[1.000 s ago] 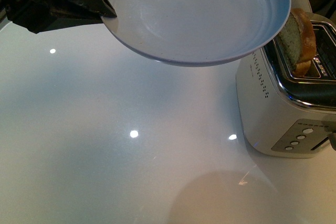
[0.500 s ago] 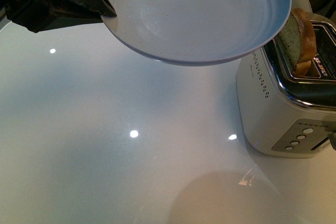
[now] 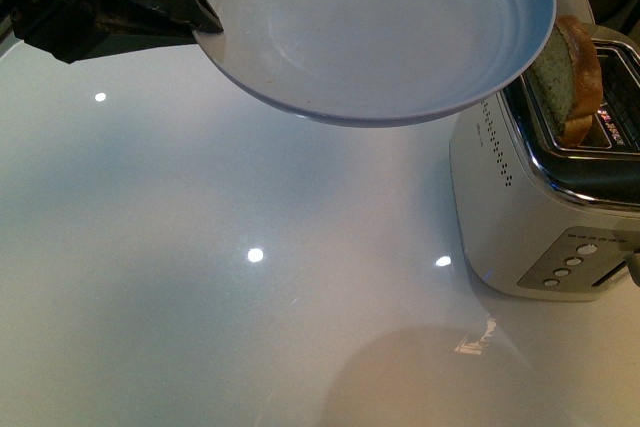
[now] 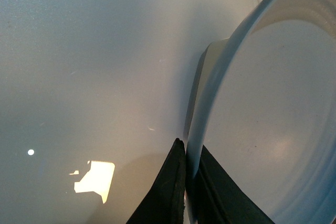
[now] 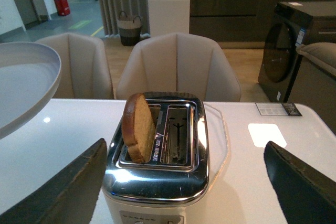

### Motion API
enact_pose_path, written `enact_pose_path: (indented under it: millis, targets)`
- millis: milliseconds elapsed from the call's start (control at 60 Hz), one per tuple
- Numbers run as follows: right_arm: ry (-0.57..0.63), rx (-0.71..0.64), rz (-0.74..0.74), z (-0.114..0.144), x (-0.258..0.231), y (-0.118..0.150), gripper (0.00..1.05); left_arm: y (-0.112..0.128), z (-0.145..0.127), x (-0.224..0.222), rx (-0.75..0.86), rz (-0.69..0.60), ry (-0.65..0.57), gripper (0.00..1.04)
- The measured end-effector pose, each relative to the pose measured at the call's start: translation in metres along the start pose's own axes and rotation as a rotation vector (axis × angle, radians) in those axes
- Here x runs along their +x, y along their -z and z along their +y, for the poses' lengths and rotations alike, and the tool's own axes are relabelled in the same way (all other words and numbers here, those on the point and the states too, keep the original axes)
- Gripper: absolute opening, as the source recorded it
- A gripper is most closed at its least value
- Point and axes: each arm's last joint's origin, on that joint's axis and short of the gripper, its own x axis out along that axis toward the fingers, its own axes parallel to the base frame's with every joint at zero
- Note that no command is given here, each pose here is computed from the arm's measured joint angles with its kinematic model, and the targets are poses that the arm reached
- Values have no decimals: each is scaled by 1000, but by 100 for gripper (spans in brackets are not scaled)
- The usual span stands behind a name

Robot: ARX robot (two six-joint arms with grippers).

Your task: Left arm holds plate, right arm toasts bread

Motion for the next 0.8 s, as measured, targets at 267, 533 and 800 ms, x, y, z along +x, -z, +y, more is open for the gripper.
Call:
enact_pose_path:
  millis: [267, 533, 800]
  targets:
    - [0, 0, 0, 0, 0, 0, 96, 0, 0, 0, -1, 0, 0, 3]
    - [0, 0, -1, 0, 0, 0, 96, -6, -4, 1, -50, -205, 141, 3]
    - [0, 0, -1, 0, 0, 0, 96, -28, 25, -4, -105, -201, 142, 3]
